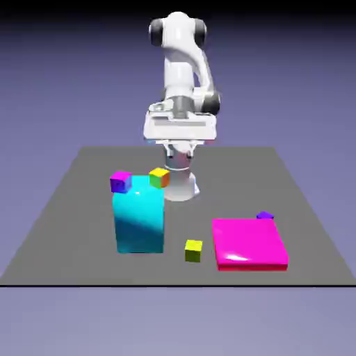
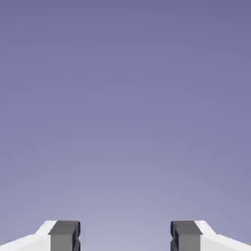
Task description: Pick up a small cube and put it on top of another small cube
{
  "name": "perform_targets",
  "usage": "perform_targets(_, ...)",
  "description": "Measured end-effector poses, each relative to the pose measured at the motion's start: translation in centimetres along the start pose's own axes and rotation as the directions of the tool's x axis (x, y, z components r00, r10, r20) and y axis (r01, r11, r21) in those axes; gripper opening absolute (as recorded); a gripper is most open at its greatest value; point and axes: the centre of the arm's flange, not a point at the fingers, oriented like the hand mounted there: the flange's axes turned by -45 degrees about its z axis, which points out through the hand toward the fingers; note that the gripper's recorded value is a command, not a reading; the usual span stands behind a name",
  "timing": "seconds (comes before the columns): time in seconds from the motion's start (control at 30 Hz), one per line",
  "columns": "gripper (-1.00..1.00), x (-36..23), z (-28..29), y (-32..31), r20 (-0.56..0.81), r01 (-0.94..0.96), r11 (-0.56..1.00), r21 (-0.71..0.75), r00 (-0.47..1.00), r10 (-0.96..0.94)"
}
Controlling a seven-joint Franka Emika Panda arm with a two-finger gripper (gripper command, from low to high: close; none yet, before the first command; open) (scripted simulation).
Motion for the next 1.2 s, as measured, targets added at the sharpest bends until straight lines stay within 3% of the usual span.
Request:
perform_targets(0.23,0.0,-2.3,8.4,-5.1,0.361,0.364,0.928,0.081,0.857,-0.367)
perform_targets(0.5,0.0,-7.2,16.3,-9.9,0.606,0.636,0.707,0.31,0.441,-0.662)
perform_targets(0.67,0.0,-10.5,20.1,-12.3,0.644,0.707,0.528,0.471,0.134,-0.753)
perform_targets(0.9,0.0,-14.3,24.5,-15.3,0.591,0.704,0.276,0.655,-0.248,-0.768)
perform_targets(1.03,0.0,-18.6,28.1,-12.8,0.591,0.704,0.277,0.654,-0.248,-0.768)
perform_targets(1.07,-1.0,-19.0,28.3,-12.6,0.591,0.704,0.277,0.655,-0.248,-0.768)
perform_targets(1.2,-1.0,-16.0,26.0,-14.3,0.592,0.703,0.279,0.654,-0.247,-0.767)
